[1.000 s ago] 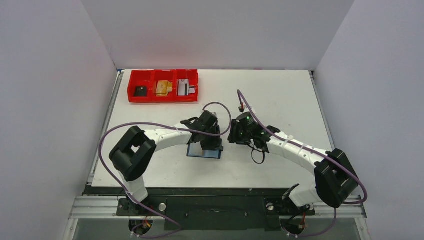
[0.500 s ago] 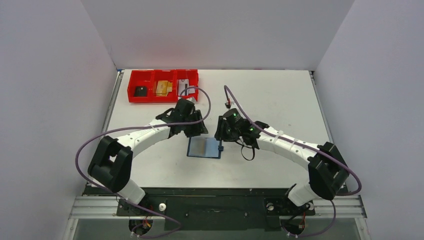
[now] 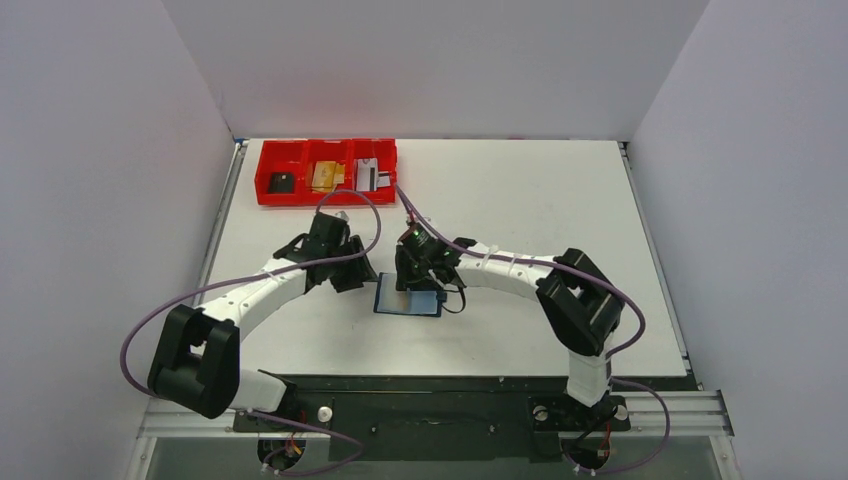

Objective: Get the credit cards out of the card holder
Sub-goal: Remove the credit card from the card holder.

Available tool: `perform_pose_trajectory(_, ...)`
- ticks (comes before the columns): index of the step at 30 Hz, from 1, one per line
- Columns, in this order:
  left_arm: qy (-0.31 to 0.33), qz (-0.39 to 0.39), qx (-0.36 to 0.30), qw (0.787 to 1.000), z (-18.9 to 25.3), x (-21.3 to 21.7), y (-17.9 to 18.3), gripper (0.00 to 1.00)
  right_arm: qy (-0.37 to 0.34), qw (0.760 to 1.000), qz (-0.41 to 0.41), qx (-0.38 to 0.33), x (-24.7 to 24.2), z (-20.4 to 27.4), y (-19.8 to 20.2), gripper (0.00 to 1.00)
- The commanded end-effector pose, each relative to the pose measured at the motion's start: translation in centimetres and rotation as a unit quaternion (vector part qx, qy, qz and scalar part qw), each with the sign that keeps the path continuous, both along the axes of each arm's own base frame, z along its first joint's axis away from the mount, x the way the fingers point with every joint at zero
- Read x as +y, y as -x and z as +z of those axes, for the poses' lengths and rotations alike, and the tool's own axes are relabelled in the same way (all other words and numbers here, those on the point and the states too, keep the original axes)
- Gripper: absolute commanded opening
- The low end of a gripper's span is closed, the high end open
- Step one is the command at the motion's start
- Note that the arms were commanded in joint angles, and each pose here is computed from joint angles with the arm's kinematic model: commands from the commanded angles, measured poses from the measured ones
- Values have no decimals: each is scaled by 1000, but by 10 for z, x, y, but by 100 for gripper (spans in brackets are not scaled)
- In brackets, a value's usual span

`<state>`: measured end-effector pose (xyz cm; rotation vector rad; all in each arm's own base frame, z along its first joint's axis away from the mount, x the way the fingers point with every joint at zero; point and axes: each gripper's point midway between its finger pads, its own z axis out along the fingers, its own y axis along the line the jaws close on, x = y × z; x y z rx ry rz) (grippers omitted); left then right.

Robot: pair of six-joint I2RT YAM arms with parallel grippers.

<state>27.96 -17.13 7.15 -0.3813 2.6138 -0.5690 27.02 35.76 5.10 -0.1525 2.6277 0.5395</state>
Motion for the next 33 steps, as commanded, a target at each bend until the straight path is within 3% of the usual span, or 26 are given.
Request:
perform_pose_trajectory(1, 10, -5, -18, 1000, 10, 3, 3, 42, -6, 1000, 4, -16, 18, 10, -10, 43)
perform_pose_trajectory(8, 13, -8, -15, 1000, 9, 2, 4, 42, 58, 998, -3, -20, 9, -13, -11, 44)
perform_pose_trajectory(18, 18, -7, -5, 1000, 1, -1, 5, 41, 71, 997, 25, -10, 14, -37, -2, 44)
perform_pose_trajectory(29, 20, -24, 11, 999, -8, -12, 9, 41, 27, 999, 14, 28, -10, -63, 7, 0)
perform_pose_trajectory(33, 20, -33, 13, 999, -10, -18, 8, 41, 20, 999, 7, 36, -20, -71, 6, 0)
